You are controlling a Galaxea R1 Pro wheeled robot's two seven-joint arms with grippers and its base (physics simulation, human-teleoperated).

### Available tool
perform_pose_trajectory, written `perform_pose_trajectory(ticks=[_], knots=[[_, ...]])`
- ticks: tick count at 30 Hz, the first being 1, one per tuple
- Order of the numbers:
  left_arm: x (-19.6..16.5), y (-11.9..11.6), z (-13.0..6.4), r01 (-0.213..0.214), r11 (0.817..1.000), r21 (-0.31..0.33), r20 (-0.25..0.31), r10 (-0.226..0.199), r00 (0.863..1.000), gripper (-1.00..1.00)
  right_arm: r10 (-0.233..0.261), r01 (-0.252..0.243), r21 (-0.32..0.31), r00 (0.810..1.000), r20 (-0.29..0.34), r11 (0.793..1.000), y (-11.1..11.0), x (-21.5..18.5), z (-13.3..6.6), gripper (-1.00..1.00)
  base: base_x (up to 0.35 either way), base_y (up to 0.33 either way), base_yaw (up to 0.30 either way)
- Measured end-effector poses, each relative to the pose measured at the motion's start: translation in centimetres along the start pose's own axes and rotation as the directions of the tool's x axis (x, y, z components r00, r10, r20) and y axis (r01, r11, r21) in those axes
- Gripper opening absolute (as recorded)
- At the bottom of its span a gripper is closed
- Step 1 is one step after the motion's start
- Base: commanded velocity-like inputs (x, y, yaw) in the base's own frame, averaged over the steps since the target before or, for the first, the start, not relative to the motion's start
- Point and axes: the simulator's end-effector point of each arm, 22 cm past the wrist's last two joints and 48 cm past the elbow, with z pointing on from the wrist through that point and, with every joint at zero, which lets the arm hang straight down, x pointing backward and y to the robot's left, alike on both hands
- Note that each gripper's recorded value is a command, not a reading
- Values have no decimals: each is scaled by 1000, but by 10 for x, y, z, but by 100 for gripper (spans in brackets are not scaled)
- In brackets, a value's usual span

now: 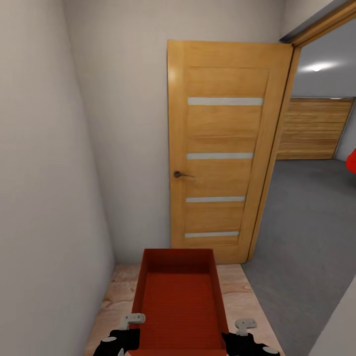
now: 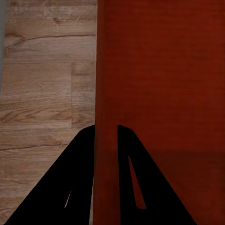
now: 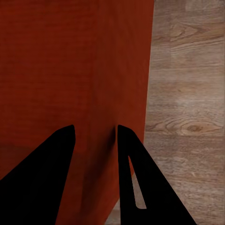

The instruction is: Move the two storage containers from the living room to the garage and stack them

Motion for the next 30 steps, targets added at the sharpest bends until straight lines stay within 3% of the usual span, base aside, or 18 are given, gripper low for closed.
perform_pose_trajectory(ticks=[30], knots=[[0,0,0,1,1000,0,0,-1,1000,-100,-1,1,0,1000,0,1000,0,0,0,-100,326,0,-8]])
